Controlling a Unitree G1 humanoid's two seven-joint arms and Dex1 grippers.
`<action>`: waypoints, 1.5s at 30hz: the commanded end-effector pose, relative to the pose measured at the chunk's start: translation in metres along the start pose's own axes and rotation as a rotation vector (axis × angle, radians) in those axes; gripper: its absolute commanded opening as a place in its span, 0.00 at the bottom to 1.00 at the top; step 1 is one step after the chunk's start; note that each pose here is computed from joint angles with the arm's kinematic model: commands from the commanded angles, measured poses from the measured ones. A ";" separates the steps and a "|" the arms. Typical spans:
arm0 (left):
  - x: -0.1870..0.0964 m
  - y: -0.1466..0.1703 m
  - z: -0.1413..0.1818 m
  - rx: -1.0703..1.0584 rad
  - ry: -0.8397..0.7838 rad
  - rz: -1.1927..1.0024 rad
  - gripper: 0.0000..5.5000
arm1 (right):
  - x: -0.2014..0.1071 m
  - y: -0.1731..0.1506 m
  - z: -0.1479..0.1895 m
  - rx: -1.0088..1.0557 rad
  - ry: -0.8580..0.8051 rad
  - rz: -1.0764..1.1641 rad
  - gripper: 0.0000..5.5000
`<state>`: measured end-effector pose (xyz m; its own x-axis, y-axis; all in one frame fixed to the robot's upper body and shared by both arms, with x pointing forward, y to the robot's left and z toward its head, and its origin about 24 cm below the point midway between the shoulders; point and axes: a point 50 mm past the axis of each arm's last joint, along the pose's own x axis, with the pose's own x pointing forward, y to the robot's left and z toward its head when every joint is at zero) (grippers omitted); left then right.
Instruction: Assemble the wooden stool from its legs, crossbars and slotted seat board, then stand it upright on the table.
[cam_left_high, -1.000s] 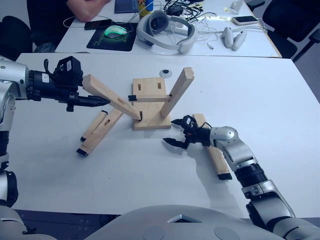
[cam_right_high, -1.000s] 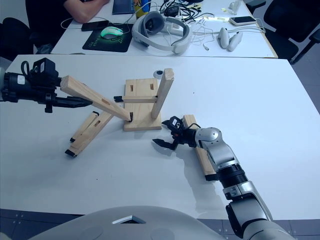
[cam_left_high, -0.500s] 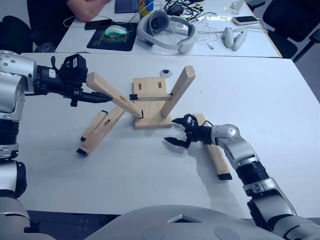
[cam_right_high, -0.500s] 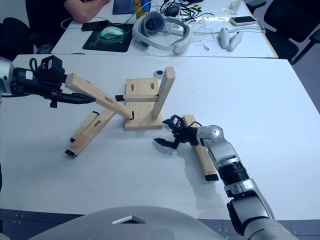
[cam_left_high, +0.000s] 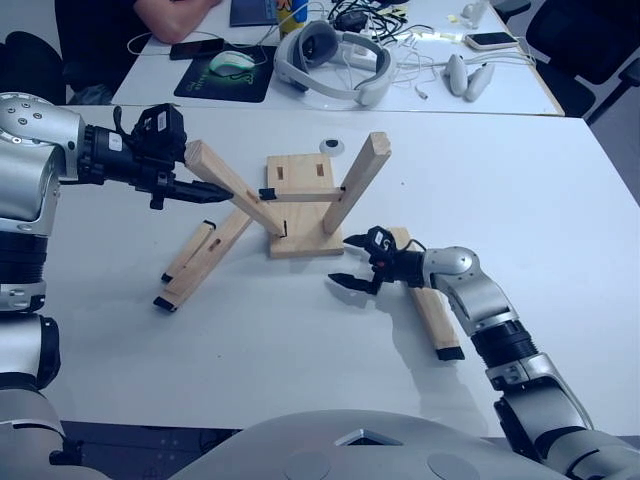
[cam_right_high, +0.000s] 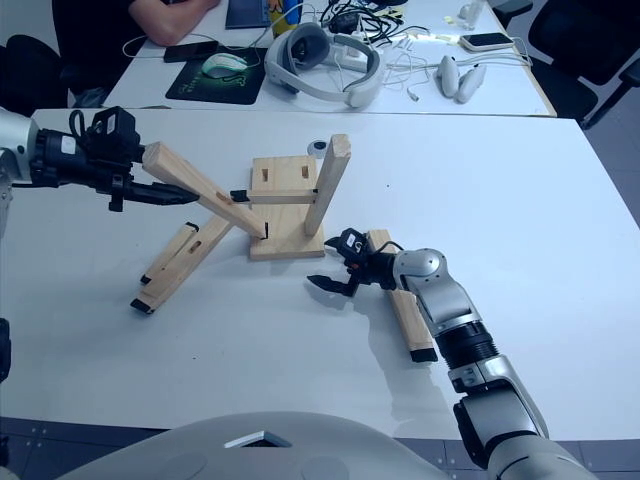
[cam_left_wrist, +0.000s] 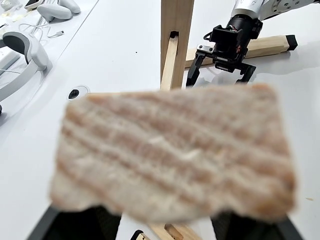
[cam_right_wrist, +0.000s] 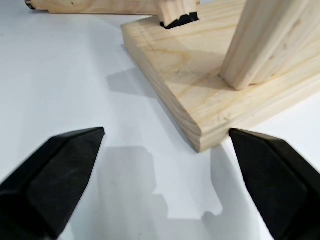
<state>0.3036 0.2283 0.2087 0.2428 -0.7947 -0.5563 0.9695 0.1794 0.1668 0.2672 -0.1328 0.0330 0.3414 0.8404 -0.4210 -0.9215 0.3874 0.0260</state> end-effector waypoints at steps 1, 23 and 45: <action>0.016 0.003 -0.016 -0.067 0.023 -0.038 0.37 | 0.005 0.001 0.010 -0.045 -0.024 0.053 0.84; 0.050 0.007 -0.004 -0.041 -0.007 -0.128 0.37 | 0.018 -0.004 0.023 -0.083 -0.051 0.078 0.84; 0.072 0.017 -0.026 -0.139 0.020 -0.165 0.37 | 0.029 0.004 0.023 -0.097 -0.066 0.137 0.77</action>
<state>0.3407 0.2103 0.1968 0.1942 -0.8282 -0.5257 0.9809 0.1692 0.0958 0.2819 -0.1351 0.0336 0.3350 0.8322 -0.4419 -0.9326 0.3596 -0.0299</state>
